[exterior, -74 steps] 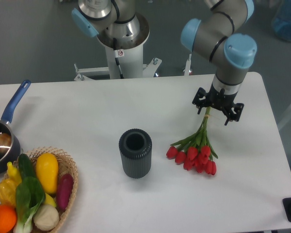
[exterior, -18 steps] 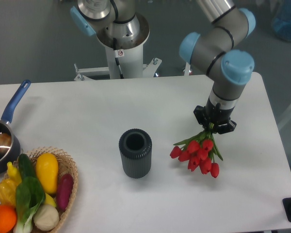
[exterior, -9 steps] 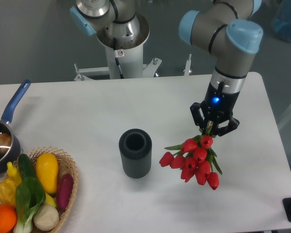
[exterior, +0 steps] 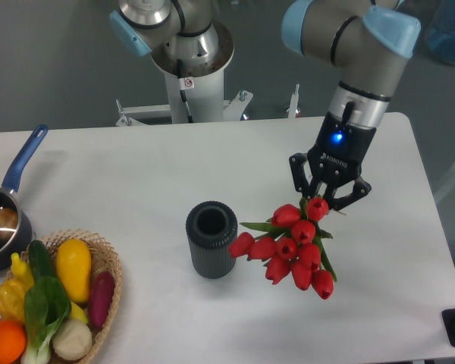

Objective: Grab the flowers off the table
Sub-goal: 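Lift the tulip bouquet up off the table toward the grey vase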

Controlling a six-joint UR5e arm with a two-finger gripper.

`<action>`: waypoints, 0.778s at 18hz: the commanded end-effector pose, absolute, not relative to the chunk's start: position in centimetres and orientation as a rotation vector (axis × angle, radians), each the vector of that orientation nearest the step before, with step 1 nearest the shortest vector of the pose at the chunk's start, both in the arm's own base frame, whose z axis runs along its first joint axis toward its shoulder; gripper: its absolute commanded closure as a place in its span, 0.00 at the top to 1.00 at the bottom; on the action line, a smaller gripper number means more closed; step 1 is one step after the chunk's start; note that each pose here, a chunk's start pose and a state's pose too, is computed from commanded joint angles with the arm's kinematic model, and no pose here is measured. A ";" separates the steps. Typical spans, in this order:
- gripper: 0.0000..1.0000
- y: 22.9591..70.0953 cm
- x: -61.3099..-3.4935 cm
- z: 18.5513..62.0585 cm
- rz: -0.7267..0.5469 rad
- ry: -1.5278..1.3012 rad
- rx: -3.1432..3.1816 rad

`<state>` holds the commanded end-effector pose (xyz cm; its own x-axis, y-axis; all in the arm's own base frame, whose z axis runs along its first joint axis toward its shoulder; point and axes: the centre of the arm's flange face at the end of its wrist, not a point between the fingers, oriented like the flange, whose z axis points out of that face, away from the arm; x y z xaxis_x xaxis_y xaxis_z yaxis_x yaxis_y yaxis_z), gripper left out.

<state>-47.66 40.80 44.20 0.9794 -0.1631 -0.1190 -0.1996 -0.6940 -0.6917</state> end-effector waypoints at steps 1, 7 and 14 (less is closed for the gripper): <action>0.23 40.7 -47.6 44.5 0.067 0.252 -2.350; 0.23 40.0 -47.1 45.5 0.085 0.249 -2.343; 0.23 40.0 -46.9 45.7 0.087 0.250 -2.342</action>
<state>-46.92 39.95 45.65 0.9785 -0.1538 -0.1376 -0.2060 -0.6887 -0.6952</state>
